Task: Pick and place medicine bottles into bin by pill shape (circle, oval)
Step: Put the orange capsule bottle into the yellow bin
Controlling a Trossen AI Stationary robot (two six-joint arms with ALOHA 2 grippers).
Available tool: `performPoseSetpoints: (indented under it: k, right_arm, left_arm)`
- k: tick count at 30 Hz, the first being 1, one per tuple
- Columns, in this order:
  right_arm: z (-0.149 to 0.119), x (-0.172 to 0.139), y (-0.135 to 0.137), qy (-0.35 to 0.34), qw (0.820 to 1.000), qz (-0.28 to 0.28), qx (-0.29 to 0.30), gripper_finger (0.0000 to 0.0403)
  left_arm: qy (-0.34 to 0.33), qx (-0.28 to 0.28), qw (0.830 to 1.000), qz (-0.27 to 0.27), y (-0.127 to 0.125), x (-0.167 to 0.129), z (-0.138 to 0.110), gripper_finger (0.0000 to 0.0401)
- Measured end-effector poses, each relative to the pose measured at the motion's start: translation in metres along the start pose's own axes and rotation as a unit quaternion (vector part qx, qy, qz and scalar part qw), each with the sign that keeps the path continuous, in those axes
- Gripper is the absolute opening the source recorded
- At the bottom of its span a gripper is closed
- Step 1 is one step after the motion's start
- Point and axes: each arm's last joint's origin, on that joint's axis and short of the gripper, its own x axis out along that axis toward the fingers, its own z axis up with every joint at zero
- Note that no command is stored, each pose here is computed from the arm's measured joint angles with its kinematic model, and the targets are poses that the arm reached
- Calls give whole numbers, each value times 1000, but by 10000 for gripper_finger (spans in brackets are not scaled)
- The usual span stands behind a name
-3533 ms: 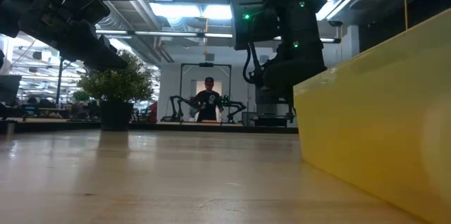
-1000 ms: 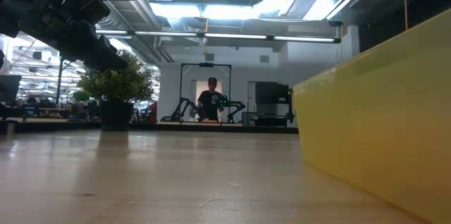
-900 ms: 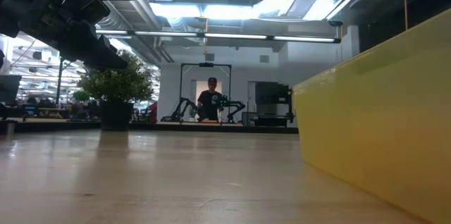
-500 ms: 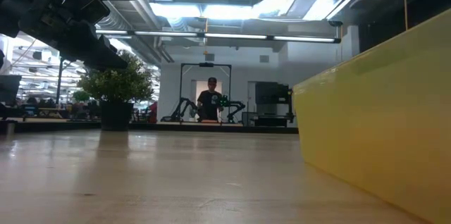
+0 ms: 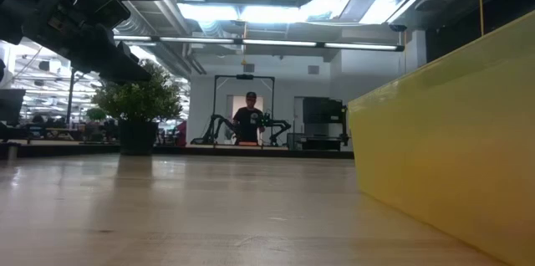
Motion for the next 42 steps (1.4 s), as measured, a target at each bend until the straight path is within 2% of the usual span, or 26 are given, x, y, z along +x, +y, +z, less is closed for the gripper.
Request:
performPoseSetpoints:
  k: [13, 18, 25, 28, 32, 36, 42]
  right_arm:
    - [18, -13, -21, 12, 998, -44, 33, 268]
    - [26, -18, -34, 5, 998, -49, -27, 268]
    - [34, 1, -72, 26, 995, -95, -24, 268]
    - [35, 17, -84, 35, 997, -67, -18, 268]
    - [34, 35, -92, 20, 999, 17, -24, 268]
    - [33, 40, -97, 0, 996, 82, -18, 268]
    - [35, 43, -100, -44, 996, 72, 23, 268]
  left_arm:
    - [1, 2, 1000, 2, 0, 0, 0, 51]
    - [1, 3, 1000, 3, 0, 0, 0, 51]
    - [1, 4, 1000, 4, 0, 0, 0, 51]
    - [1, 4, 1000, 4, 0, 0, 0, 51]
    - [0, 4, 1000, 4, 0, 0, 0, 51]
    - [0, 3, 1000, 4, 0, 0, 0, 51]
    - [0, 4, 1000, 4, 0, 0, 0, 51]
